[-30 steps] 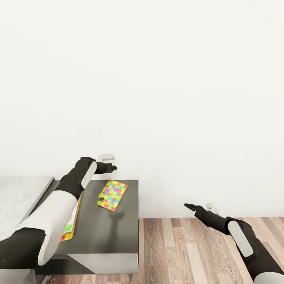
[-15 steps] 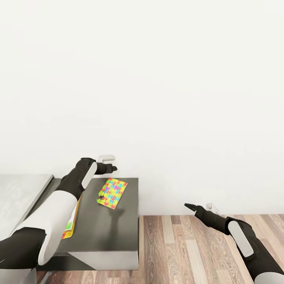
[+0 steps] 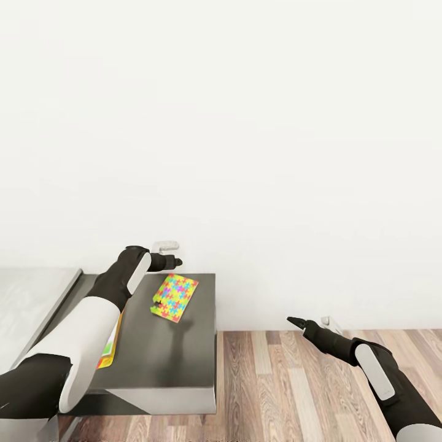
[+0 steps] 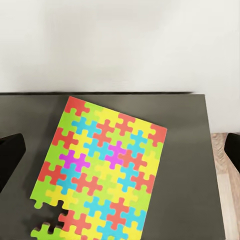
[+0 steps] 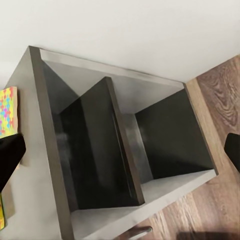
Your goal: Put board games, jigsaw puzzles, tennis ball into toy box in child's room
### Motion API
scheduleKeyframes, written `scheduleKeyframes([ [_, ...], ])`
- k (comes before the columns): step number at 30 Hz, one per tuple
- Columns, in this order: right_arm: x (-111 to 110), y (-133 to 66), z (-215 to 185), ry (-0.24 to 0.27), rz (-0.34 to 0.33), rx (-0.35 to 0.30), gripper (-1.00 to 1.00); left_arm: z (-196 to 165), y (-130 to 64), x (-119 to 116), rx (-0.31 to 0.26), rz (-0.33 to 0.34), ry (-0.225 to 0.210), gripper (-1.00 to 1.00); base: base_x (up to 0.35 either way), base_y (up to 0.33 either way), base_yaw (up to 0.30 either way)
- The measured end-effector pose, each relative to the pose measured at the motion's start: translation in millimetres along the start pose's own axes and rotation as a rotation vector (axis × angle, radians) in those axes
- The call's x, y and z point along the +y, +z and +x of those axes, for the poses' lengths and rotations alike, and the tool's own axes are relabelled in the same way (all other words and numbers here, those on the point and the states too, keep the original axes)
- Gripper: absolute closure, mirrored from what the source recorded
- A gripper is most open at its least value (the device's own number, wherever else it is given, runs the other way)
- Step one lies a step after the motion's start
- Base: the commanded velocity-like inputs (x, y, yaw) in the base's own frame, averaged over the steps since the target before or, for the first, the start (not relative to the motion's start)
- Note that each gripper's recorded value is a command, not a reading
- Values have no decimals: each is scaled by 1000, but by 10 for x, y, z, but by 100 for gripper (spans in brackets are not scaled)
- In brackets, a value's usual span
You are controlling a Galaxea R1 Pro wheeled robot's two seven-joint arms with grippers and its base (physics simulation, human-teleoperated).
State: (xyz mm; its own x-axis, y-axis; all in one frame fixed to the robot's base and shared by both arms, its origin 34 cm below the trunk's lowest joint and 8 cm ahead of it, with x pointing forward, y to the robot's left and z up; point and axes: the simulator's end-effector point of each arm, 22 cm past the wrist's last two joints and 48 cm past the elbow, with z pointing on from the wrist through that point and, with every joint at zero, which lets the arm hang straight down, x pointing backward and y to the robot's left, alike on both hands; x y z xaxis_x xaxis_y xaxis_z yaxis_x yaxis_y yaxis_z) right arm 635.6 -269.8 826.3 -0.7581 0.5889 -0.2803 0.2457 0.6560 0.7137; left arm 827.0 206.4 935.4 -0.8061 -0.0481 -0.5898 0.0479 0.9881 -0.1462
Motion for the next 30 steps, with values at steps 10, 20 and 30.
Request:
scheduleKeyframes([
  [10, -62, 34, 42, 7, 9, 10, -100, 24, 79, 17, -7, -2, 4, -100, 0, 0, 0],
  [20, -124, 67, 85, 14, 18, 19, -100, 83, 156, 42, 1, -5, 5, -100, 0, 0, 0],
  [30, -186, 99, 130, 21, 26, 29, -100, 167, 236, 63, 17, -7, 4, -100, 0, 0, 0],
])
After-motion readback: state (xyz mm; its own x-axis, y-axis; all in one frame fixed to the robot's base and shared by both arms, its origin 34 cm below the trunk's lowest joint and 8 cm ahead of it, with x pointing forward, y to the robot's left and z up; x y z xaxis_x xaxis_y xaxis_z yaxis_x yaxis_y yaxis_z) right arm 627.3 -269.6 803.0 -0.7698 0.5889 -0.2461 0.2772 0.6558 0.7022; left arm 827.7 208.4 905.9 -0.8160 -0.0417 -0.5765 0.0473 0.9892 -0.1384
